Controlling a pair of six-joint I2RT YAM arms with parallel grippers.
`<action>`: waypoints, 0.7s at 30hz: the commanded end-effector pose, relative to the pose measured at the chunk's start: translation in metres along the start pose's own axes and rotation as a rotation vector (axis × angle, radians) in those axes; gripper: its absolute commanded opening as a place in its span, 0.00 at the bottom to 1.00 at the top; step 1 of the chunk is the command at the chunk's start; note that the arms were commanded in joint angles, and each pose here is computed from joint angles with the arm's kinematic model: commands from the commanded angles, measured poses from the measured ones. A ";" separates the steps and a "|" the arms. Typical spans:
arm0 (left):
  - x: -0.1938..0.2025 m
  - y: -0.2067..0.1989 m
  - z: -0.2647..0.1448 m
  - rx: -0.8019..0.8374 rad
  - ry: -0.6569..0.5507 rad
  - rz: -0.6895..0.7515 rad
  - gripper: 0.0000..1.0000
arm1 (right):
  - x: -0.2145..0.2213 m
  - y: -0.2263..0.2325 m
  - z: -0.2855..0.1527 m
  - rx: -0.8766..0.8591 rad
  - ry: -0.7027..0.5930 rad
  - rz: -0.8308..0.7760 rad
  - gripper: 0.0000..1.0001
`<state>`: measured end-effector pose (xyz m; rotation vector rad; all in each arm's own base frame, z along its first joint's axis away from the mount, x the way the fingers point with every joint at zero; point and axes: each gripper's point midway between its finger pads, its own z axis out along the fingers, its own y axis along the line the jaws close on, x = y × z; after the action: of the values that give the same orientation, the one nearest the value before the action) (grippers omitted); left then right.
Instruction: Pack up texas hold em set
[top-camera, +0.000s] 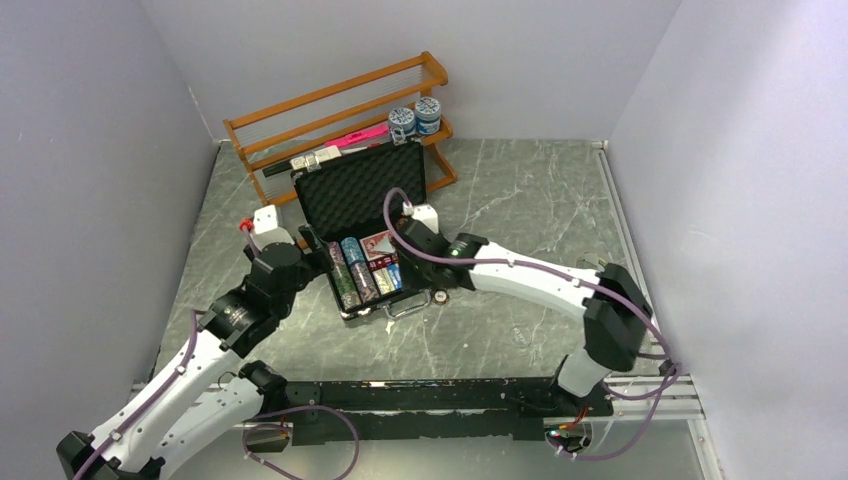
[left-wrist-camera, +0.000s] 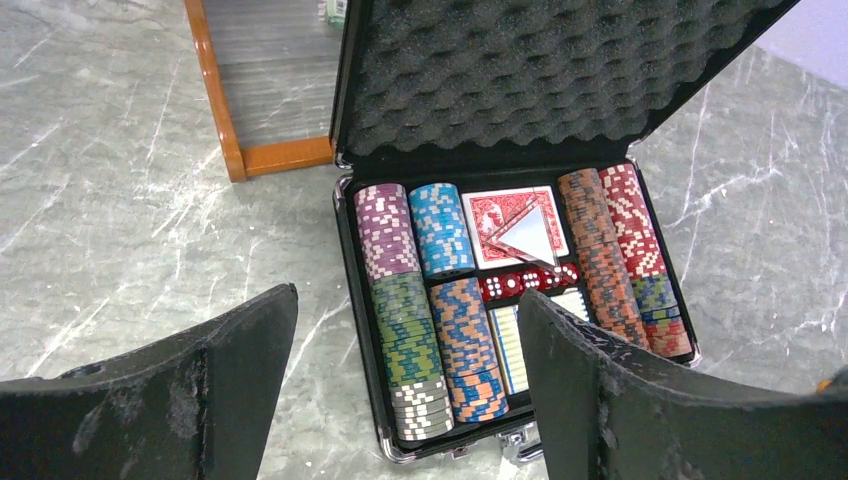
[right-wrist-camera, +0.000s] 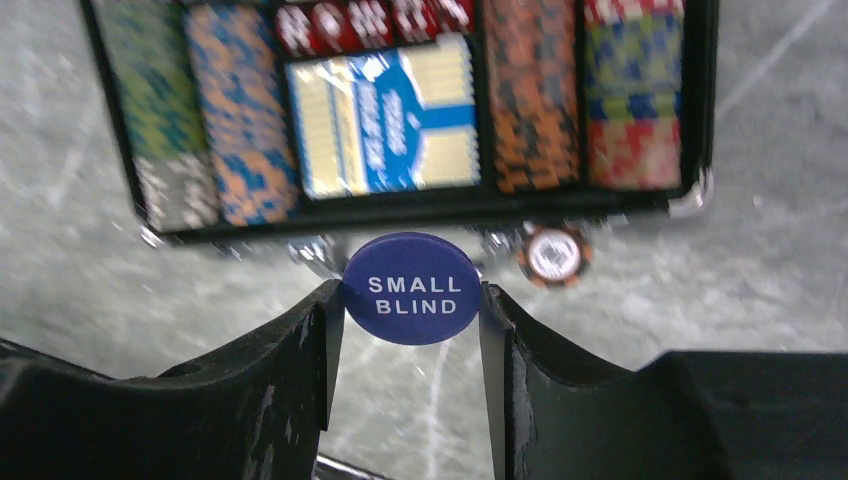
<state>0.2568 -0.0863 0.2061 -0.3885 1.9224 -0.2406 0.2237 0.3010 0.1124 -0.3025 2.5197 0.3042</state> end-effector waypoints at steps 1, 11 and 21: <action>-0.022 0.001 -0.010 -0.013 -0.059 -0.063 0.86 | -0.045 0.018 0.006 0.043 -0.091 0.019 0.46; -0.018 0.000 -0.012 0.002 -0.043 -0.068 0.87 | -0.114 0.048 0.057 0.076 -0.152 0.010 0.46; -0.015 0.002 -0.011 0.005 -0.045 -0.065 0.88 | -0.117 0.034 0.109 0.106 -0.063 0.008 0.46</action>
<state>0.2494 -0.0799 0.2105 -0.4298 1.9063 -0.2557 0.3509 0.3841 0.0919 -0.2304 2.4636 0.1906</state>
